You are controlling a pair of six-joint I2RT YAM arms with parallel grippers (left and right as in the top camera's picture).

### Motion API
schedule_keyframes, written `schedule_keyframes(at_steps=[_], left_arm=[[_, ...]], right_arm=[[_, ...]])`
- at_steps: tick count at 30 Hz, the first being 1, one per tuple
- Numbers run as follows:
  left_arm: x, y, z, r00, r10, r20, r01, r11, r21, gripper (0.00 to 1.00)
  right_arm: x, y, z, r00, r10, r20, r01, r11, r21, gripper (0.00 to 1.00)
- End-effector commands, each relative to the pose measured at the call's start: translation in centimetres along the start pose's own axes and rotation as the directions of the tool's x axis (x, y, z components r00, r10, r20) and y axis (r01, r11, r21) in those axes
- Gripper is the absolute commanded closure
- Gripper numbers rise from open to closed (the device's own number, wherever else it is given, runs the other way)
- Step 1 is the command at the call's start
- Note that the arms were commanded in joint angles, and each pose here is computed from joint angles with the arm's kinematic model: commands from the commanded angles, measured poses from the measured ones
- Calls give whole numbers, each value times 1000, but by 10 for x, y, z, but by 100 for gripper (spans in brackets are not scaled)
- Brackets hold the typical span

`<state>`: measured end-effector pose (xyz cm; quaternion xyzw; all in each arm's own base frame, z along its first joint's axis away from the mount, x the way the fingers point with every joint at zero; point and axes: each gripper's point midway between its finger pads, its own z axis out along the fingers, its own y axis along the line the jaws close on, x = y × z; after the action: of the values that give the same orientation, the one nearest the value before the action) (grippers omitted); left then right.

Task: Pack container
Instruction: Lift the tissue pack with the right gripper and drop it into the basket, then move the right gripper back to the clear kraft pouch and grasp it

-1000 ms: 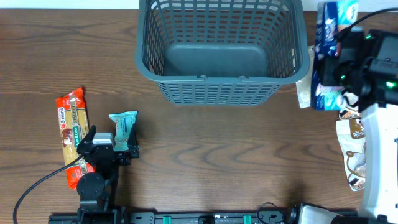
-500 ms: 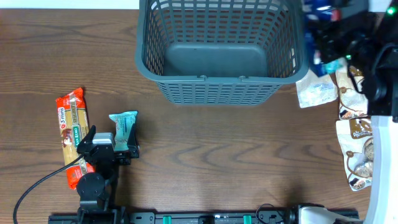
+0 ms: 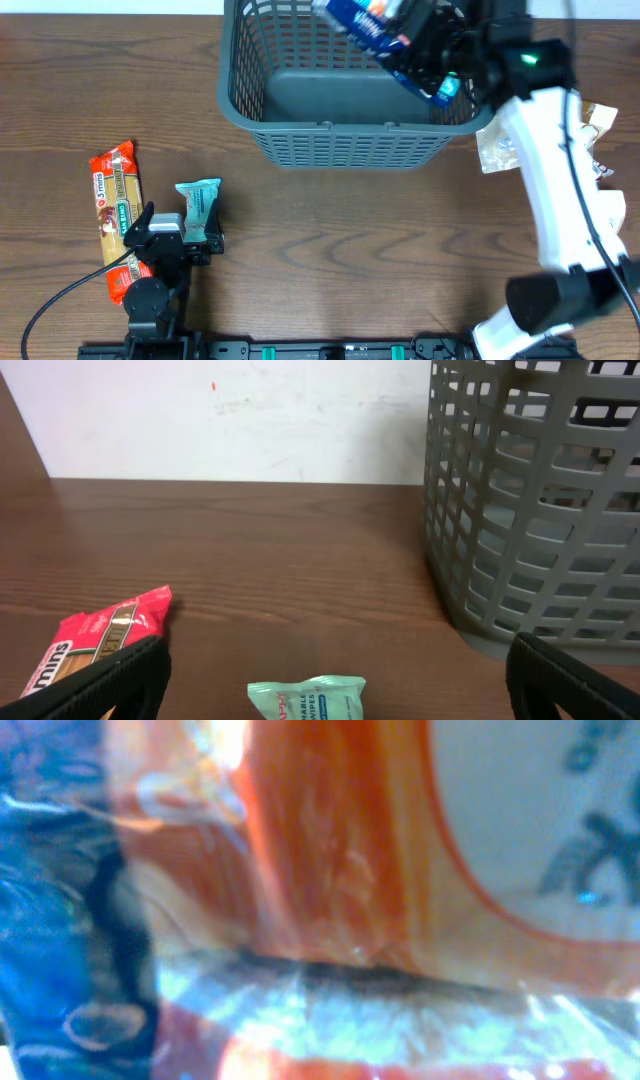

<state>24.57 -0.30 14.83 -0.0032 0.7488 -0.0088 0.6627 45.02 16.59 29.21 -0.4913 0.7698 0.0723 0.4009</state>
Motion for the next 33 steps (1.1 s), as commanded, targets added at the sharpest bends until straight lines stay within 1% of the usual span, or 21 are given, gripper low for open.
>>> schedule_keyframes(at_steps=[1, 7, 12, 15, 16, 17, 19, 20, 22, 27, 29, 33], left_arm=[[18, 6, 1, 998, -4, -61, 2, 999, -35, 1], [18, 6, 1, 998, -4, -61, 2, 999, -35, 2], [18, 6, 1, 998, -4, -61, 2, 999, -35, 1], [18, 6, 1, 998, -4, -61, 2, 999, -35, 1], [18, 6, 1, 998, -4, -61, 2, 999, -35, 1], [18, 6, 1, 998, -5, -61, 3, 999, -35, 1], [18, 6, 1, 998, -9, -61, 6, 999, -35, 1], [18, 5, 1, 998, -8, -61, 6, 999, -33, 1], [18, 5, 1, 998, -9, -61, 7, 999, -31, 1], [18, 5, 1, 998, -8, -61, 6, 999, -31, 1], [18, 5, 1, 998, -8, -61, 6, 999, -31, 1], [18, 5, 1, 998, -8, -61, 6, 999, -31, 1]], right_arm=[[-5, 2, 11, 997, -81, -1, 81, 997, -16, 76], [27, 25, 39, 989, -105, -104, 90, 986, -142, 72], [62, 49, 57, 973, -86, -212, 27, 964, -266, 69], [78, 58, 67, 962, -76, -264, -10, 951, -311, 68], [81, 59, 69, 959, -73, -273, -18, 948, -318, 66], [84, 61, 70, 958, -71, -279, -24, 946, -324, 62], [86, 62, 72, 955, -60, -289, -40, 944, -329, 50], [86, 62, 72, 954, -43, -296, -57, 945, -323, 37], [86, 62, 72, 952, -10, -307, -91, 946, -312, 1], [86, 63, 71, 944, 48, -327, -149, 944, -294, 1], [84, 61, 70, 946, 48, -321, -146, 946, -289, 1], [68, 53, 60, 956, 81, -283, -153, 958, -242, 1]])
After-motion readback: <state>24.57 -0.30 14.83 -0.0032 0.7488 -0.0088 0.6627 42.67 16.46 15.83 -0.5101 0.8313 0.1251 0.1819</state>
